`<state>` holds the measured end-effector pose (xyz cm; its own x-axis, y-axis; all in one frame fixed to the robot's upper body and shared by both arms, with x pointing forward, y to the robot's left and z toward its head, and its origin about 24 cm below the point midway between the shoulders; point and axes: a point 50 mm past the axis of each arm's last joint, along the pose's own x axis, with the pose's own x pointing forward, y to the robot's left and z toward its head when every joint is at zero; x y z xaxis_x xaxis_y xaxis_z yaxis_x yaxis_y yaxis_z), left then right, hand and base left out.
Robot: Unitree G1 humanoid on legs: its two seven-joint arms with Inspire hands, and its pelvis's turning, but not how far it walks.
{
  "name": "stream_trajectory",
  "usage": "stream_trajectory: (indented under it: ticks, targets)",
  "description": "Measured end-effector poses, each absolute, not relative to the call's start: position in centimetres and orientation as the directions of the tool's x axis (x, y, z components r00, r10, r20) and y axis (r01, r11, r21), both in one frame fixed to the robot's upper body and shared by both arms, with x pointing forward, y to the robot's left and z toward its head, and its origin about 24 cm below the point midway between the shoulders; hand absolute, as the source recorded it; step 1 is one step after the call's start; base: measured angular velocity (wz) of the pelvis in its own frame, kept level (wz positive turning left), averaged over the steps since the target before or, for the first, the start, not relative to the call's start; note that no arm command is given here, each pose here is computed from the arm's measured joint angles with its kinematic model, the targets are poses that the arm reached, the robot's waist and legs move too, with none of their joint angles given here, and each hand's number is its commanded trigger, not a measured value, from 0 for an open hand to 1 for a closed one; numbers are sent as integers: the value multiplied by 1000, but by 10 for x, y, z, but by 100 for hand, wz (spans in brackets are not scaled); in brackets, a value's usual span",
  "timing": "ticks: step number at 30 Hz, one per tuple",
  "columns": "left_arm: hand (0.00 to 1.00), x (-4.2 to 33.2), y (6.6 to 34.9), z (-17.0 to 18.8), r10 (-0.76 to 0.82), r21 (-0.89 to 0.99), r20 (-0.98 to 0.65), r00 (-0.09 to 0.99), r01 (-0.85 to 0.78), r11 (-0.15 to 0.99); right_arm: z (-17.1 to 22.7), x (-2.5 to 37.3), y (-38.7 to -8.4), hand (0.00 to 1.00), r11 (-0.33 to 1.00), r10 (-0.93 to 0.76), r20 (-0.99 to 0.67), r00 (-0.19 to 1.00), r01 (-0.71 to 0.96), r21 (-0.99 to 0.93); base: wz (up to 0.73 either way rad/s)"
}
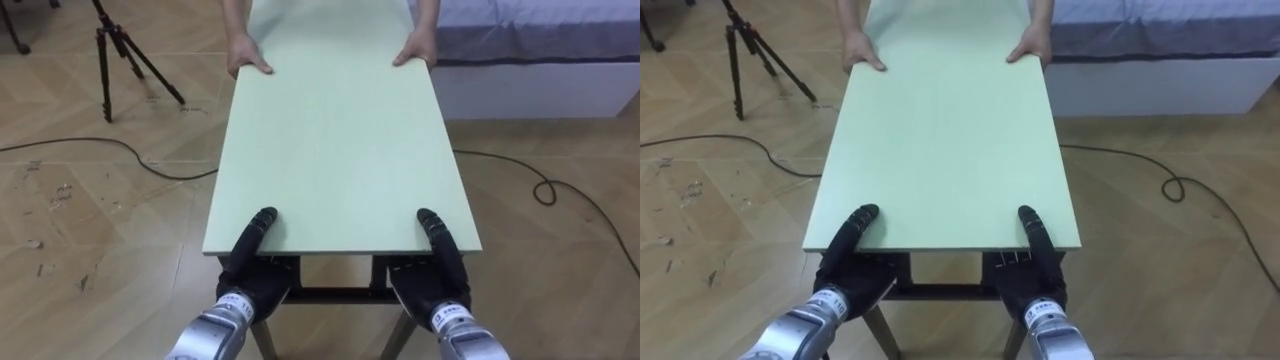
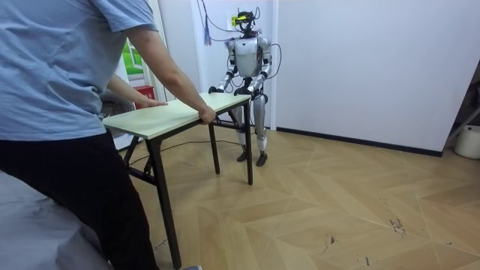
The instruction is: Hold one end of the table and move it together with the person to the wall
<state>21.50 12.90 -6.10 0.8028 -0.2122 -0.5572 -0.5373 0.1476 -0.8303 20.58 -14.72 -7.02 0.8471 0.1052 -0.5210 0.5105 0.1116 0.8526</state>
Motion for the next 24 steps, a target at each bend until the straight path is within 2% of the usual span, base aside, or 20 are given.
stream_trajectory:
  ticks: [15,24]
  targets:
    - [100,212,131,-62,-204,-840,-542,815,-518,164,-69,206,-145,100,128,99,-511,854,498,858,0]
    - [100,207,134,-53,-178,-863,-489,854,-443,242,-58,201,-142,100,124,112,-466,878,453,883,0]
